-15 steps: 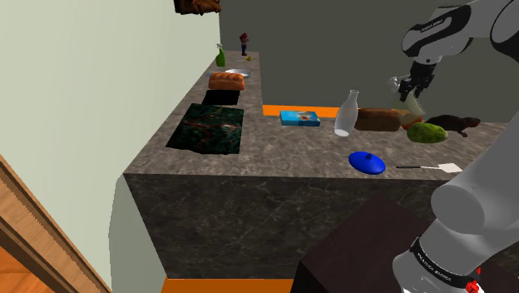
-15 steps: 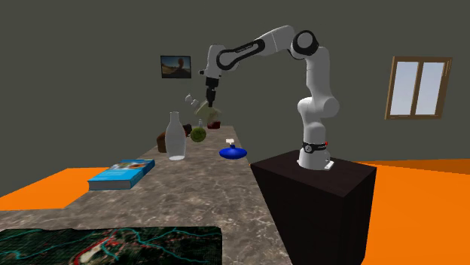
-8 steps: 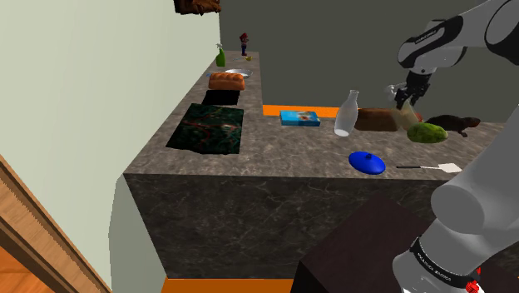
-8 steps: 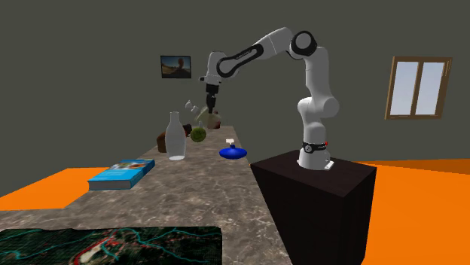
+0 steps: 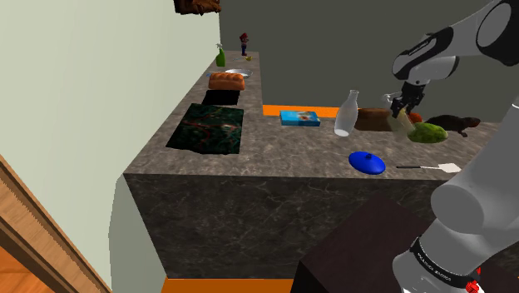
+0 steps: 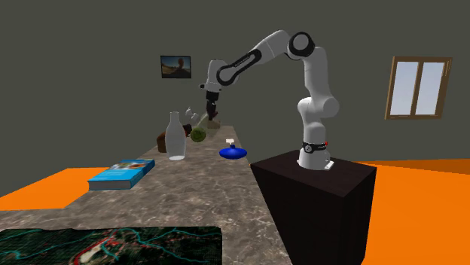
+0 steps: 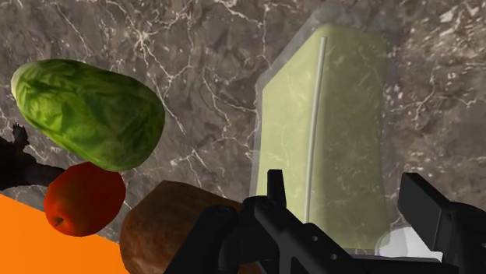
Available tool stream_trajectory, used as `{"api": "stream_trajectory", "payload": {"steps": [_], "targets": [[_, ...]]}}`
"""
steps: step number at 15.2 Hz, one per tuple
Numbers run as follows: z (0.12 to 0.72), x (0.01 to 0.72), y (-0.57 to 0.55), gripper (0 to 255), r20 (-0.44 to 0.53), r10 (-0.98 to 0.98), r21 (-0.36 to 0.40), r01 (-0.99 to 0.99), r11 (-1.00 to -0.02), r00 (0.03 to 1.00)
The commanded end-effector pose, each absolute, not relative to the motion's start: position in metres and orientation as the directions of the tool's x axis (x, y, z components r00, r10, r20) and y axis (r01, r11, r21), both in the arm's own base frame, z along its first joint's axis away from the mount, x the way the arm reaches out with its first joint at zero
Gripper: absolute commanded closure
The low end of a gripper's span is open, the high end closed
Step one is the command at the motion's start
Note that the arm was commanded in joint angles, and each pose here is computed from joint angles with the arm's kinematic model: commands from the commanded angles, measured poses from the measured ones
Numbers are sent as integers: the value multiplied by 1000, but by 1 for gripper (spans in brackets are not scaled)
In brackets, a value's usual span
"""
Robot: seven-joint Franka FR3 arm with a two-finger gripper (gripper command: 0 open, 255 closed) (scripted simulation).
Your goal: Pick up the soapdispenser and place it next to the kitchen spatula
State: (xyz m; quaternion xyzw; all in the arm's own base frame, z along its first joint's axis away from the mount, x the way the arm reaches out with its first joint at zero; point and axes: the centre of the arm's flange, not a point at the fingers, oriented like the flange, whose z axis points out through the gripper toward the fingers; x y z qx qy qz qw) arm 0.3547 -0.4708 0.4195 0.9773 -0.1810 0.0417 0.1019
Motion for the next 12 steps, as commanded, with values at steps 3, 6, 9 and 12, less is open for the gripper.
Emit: {"api": "stream_trajectory", "payload": {"steps": [3, 6, 9, 12], "targets": [[398, 354, -471, 255, 119, -345, 184, -363, -914, 931], [383, 354, -471, 255, 119, -345, 184, -363, -914, 931], [367, 354, -471, 255, 119, -345, 184, -363, -914, 931], [351, 354, -471, 255, 119, -345, 184, -363, -914, 931]]}}
